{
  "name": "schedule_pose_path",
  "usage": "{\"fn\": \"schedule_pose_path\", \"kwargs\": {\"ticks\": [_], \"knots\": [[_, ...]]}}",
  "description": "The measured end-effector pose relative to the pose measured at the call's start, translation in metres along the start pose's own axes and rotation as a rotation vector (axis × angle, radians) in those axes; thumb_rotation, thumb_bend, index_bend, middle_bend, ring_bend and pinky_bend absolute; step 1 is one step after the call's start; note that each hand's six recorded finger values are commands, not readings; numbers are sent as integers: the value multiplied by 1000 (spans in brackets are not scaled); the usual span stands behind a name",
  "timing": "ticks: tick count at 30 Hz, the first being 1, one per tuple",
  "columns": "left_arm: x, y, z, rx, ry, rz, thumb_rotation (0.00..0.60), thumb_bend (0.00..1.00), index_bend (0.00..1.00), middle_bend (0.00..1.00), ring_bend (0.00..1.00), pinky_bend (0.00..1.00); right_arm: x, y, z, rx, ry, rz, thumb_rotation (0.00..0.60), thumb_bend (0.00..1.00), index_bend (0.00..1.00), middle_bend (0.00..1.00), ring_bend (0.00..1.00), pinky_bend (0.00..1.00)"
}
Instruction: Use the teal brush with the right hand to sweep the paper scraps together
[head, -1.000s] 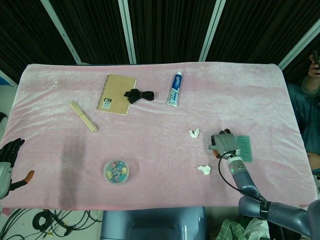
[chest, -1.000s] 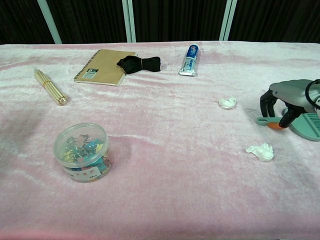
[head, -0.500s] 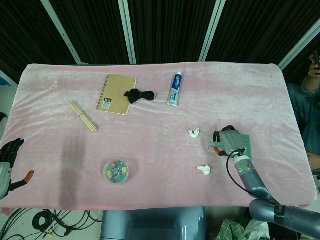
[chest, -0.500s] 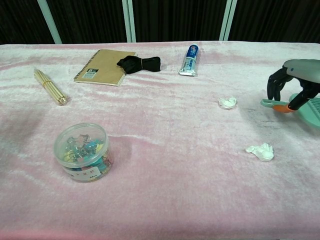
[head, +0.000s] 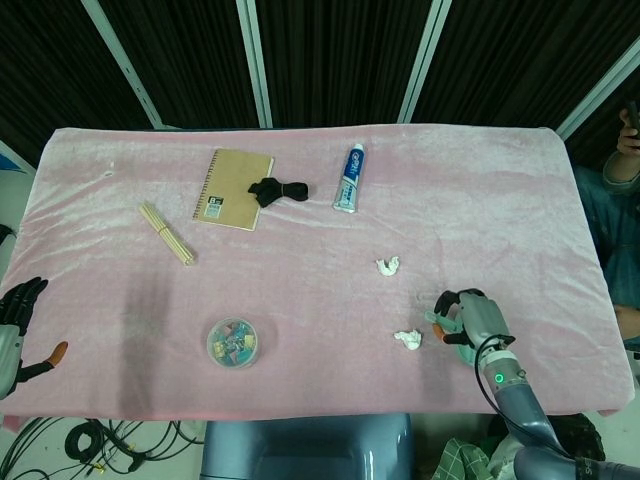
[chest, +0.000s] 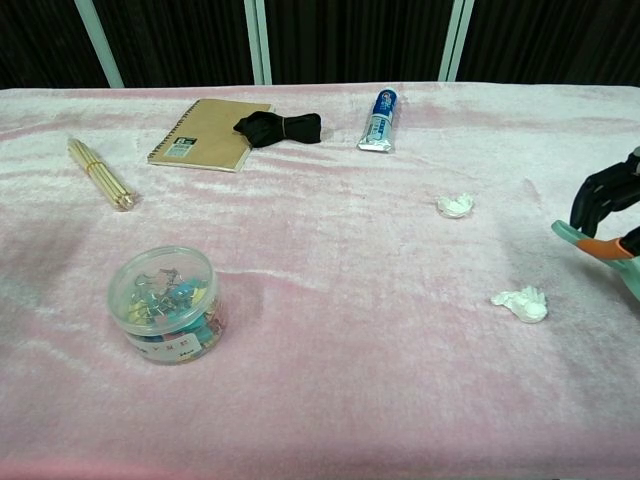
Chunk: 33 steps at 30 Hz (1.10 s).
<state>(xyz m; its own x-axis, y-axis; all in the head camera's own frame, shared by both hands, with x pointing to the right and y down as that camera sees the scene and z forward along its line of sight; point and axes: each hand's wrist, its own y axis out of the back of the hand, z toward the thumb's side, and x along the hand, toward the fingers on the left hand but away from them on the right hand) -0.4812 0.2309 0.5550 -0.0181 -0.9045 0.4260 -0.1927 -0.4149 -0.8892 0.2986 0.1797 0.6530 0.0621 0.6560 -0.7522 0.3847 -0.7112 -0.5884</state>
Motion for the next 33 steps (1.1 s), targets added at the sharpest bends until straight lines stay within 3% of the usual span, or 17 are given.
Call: {"fn": "schedule_pose_path", "kwargs": {"ticks": [10,23,29,33], "knots": [[0,0,-1,-3,2,-3,600,277,52,46,51,150,9,-19,10,3,-11,-33,600,407,683,588,300,148],[0,0,-1,-3,-1,-4,600,277,67,46,51,150,32,-55,42,-58,9,17,600,408,701,598,326,148],[0,1,-1,-8,1,-4,600,277,67,46,51,150,26,-61,55,-111,20,-24,600,407,707,602,331,148],[0,0,-1,-8,1,-6,600,277,68,46,51,150,17,-60,58,-145,15,-91,600,408,711,604,334,149]]}}
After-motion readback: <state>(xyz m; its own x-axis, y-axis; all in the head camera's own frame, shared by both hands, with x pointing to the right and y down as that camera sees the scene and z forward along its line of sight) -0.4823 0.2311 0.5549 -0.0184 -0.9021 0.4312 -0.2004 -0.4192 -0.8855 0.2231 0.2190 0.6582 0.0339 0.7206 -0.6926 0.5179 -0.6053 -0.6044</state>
